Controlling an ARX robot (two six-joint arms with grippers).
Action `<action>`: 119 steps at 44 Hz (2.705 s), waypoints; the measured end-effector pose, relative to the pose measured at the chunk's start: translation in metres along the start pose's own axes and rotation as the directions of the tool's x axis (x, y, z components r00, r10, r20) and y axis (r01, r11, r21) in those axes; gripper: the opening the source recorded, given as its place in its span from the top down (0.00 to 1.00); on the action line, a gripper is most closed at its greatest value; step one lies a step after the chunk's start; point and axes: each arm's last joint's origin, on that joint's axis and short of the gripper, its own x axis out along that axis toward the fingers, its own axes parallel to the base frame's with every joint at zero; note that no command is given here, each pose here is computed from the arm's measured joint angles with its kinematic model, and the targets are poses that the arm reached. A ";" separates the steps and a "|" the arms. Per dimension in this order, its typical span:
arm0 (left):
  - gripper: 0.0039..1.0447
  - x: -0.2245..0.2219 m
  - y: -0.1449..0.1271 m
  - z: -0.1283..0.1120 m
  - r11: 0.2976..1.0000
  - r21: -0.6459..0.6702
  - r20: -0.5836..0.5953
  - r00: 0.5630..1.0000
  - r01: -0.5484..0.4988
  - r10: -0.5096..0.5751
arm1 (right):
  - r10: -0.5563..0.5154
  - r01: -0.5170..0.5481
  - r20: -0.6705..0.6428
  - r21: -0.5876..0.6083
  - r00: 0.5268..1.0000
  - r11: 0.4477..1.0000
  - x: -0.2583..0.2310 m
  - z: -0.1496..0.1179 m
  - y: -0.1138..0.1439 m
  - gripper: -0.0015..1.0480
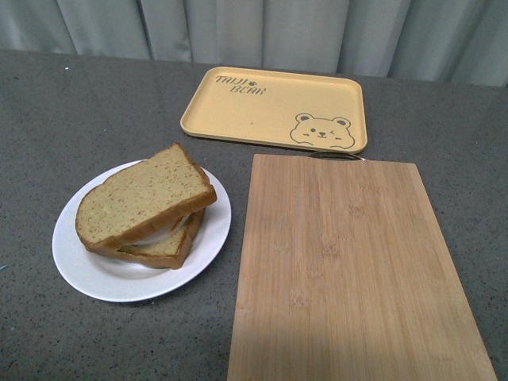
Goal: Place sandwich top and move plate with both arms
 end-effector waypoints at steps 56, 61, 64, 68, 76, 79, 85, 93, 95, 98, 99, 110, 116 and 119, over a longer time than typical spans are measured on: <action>0.06 0.000 0.000 0.000 1.000 0.000 0.000 1.000 0.000 0.000 | 0.002 -0.002 0.025 0.000 1.000 1.000 -0.041 0.006 0.000 0.99; 0.06 0.000 0.000 0.000 1.000 0.000 0.000 1.000 0.000 0.000 | 0.002 -0.002 0.011 0.000 1.000 1.000 -0.045 0.004 0.000 0.99; 0.06 0.000 0.000 0.000 1.000 0.000 0.000 1.000 0.000 0.000 | 0.003 -0.003 0.006 0.000 1.000 1.000 -0.051 0.002 0.000 0.99; 0.06 0.000 0.000 0.000 1.000 0.000 0.000 1.000 0.000 0.000 | 0.003 -0.003 0.019 0.000 1.000 1.000 -0.052 0.003 0.000 0.99; 0.06 0.000 0.000 0.000 1.000 0.000 0.000 1.000 0.000 0.000 | 0.003 -0.003 0.018 -0.002 1.000 1.000 -0.052 0.003 0.000 0.80; 0.06 0.000 0.000 0.000 1.000 0.000 0.000 1.000 0.000 0.000 | 0.003 -0.003 0.019 -0.002 1.000 1.000 -0.052 0.003 0.000 0.71; 0.06 0.000 0.000 0.000 1.000 0.000 -0.001 1.000 0.000 0.000 | 0.003 -0.003 0.019 -0.002 1.000 1.000 -0.052 0.003 0.000 0.53; 0.06 0.022 -0.004 -0.016 0.956 -0.290 -0.432 0.897 -0.041 -0.093 | 0.003 -0.003 0.019 -0.002 1.000 1.000 -0.053 0.003 0.000 0.15; 0.06 0.028 -0.005 -0.018 0.935 -0.351 -0.459 0.880 -0.056 -0.120 | 0.003 -0.003 0.018 -0.002 1.000 1.000 -0.052 0.003 0.000 0.09; 0.06 0.044 -0.003 -0.026 0.882 -0.455 -0.502 0.854 -0.124 -0.139 | 0.003 -0.003 0.019 -0.002 1.000 1.000 -0.052 0.003 0.000 0.10; 0.06 0.050 -0.003 -0.028 0.865 -0.479 -0.514 0.847 -0.151 -0.137 | 0.002 -0.002 0.019 -0.002 1.000 1.000 -0.052 0.003 0.000 0.10; 0.06 0.093 -0.001 -0.061 0.712 -0.642 -0.613 0.748 -0.285 -0.254 | 0.003 -0.003 0.019 -0.002 1.000 1.000 -0.052 0.003 0.000 0.09; 0.06 0.104 -0.004 -0.079 0.664 -0.662 -0.651 0.706 -0.348 -0.280 | 0.003 -0.003 0.019 -0.002 1.000 1.000 -0.052 0.003 0.000 0.09; 0.06 0.108 -0.007 -0.086 0.654 -0.661 -0.667 0.688 -0.368 -0.286 | 0.003 -0.003 0.019 -0.002 1.000 1.000 -0.052 0.003 0.000 0.09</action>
